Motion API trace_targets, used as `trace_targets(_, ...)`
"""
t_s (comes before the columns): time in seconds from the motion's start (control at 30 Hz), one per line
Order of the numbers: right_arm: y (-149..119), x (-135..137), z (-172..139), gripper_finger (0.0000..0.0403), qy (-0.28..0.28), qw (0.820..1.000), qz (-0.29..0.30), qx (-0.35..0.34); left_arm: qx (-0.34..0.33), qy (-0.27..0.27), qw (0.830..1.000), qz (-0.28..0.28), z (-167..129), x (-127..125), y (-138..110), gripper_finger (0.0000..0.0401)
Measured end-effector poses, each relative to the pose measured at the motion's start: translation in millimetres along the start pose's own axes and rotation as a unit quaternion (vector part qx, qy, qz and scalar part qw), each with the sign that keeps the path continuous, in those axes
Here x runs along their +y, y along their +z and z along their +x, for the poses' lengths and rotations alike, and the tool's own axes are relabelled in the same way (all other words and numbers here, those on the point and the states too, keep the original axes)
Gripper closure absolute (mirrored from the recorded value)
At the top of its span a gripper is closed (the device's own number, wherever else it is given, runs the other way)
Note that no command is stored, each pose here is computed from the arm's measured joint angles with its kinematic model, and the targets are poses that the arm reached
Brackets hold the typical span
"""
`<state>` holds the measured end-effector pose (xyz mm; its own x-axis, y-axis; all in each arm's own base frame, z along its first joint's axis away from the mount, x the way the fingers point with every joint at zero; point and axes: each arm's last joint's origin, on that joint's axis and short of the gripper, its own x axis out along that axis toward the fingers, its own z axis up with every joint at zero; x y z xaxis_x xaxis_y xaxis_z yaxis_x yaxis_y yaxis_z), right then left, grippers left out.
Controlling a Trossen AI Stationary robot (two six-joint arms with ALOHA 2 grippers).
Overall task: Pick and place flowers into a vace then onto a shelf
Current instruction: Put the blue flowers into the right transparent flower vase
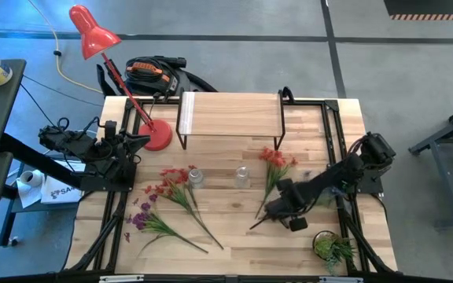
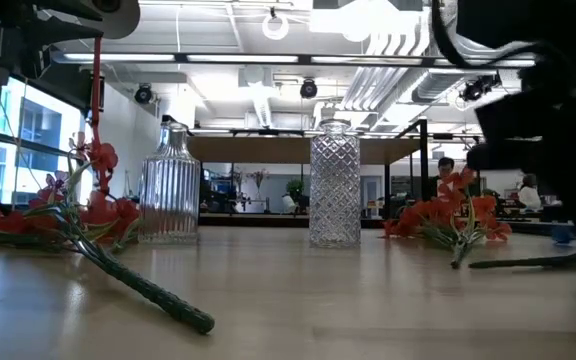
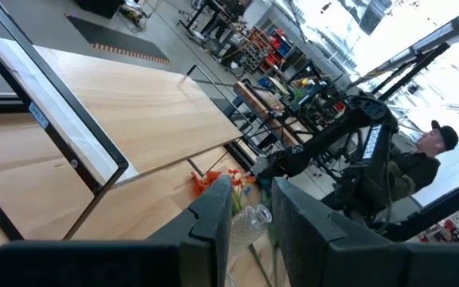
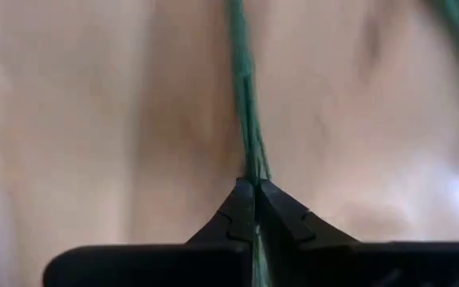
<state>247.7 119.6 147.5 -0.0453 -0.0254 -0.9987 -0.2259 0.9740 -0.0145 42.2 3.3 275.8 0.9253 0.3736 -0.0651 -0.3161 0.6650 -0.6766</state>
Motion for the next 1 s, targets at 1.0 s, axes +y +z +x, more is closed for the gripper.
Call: trace_targets(1.0,85.5,-28.5,-122.4,0.0402,0.138,0.894,0.322,-0.280,-0.004,0.004,1.000,0.000,0.0,0.2,0.2,0.0274)
